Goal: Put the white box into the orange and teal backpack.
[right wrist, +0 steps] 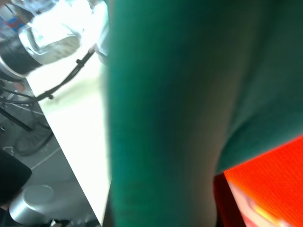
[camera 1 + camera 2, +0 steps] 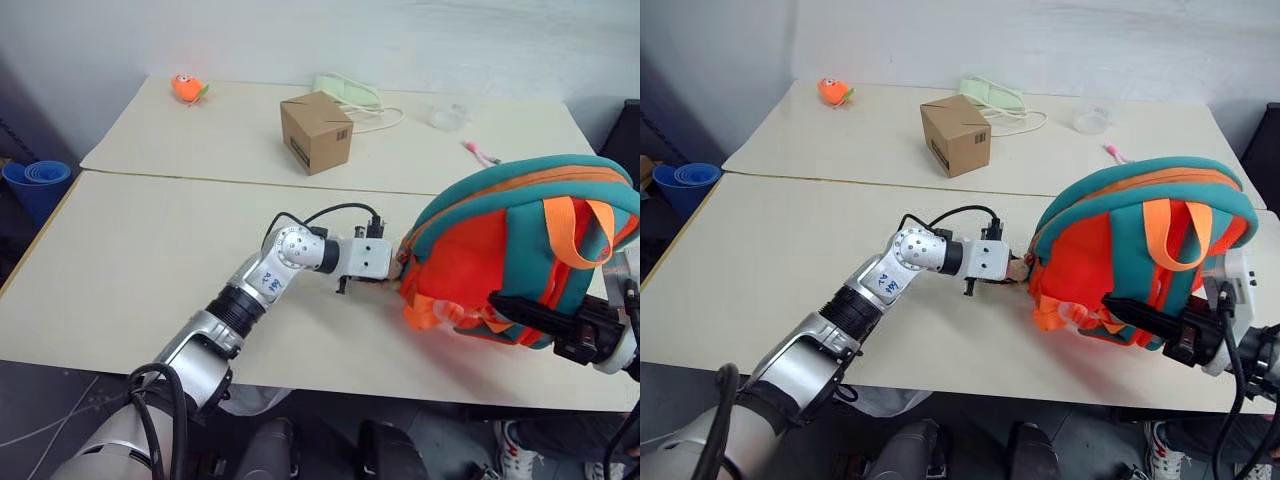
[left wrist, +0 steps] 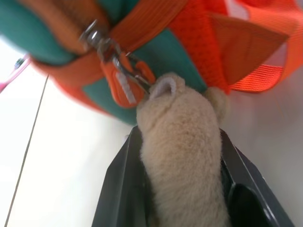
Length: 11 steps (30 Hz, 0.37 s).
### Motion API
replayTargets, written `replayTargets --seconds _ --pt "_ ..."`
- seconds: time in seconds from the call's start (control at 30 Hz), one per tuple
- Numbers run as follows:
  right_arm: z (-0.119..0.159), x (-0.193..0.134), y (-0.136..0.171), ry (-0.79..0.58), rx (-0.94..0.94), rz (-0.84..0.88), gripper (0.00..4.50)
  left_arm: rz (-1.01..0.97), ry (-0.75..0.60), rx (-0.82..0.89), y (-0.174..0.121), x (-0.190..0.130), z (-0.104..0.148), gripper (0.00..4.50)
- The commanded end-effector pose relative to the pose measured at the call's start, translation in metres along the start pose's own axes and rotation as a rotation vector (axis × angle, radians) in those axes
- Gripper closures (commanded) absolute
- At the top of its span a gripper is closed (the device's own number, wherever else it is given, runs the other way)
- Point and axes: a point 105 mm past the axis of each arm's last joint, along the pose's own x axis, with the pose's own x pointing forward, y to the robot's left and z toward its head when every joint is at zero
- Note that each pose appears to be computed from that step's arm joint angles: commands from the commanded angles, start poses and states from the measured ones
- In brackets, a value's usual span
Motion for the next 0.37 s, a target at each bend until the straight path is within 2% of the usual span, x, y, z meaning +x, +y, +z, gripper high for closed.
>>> replayTargets --seconds 0.03,0.13,0.2,0.23,0.3,0.37 --pt "0.026 -0.071 -0.034 0.013 -0.096 -0.203 2.84 -0.045 -0.144 -0.36 0.003 -0.101 -0.006 1.84" --pt "0.043 -0.13 -0.044 -0.016 -0.054 -0.29 1.72 -0.012 -0.208 -0.523 0.009 -0.178 0.004 0.83" --pt "0.051 -0.154 -0.042 -0.036 -0.018 -0.298 1.0 0.012 -0.194 -0.54 0.009 -0.214 0.012 0.2" --pt "0.052 -0.16 -0.041 -0.041 -0.007 -0.296 0.69 0.017 -0.186 -0.538 0.008 -0.221 0.015 0.0" --pt "0.049 -0.162 -0.046 -0.06 0.008 -0.308 0.04 0.044 -0.205 -0.515 0.008 -0.224 0.021 0.0" --pt "0.039 -0.151 -0.049 -0.071 0.024 -0.298 0.04 0.069 -0.202 -0.485 0.006 -0.212 0.02 0.0"
